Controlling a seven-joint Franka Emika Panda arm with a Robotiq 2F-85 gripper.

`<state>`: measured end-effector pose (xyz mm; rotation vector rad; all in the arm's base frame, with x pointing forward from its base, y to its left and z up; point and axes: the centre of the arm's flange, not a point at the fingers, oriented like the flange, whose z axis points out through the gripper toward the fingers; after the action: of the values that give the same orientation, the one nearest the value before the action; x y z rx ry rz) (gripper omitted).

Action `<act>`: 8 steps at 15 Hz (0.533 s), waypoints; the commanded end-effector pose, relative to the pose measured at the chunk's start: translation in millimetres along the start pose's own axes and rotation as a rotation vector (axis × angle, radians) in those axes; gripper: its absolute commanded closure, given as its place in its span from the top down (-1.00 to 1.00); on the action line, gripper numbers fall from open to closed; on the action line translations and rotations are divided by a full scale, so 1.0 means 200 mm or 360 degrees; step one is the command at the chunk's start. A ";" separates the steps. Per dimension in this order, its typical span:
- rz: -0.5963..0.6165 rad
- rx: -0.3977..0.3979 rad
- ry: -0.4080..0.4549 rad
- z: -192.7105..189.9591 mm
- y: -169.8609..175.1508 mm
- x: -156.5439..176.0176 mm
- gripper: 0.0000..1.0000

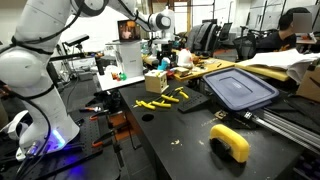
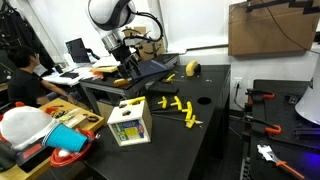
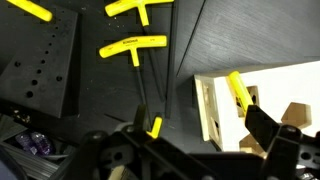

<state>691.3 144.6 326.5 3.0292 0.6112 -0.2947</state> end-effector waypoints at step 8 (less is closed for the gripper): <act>-0.0223 0.0069 -0.0100 0.13 -0.14 -0.13 1.00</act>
<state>674.2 153.4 296.9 3.0166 0.7199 -0.3861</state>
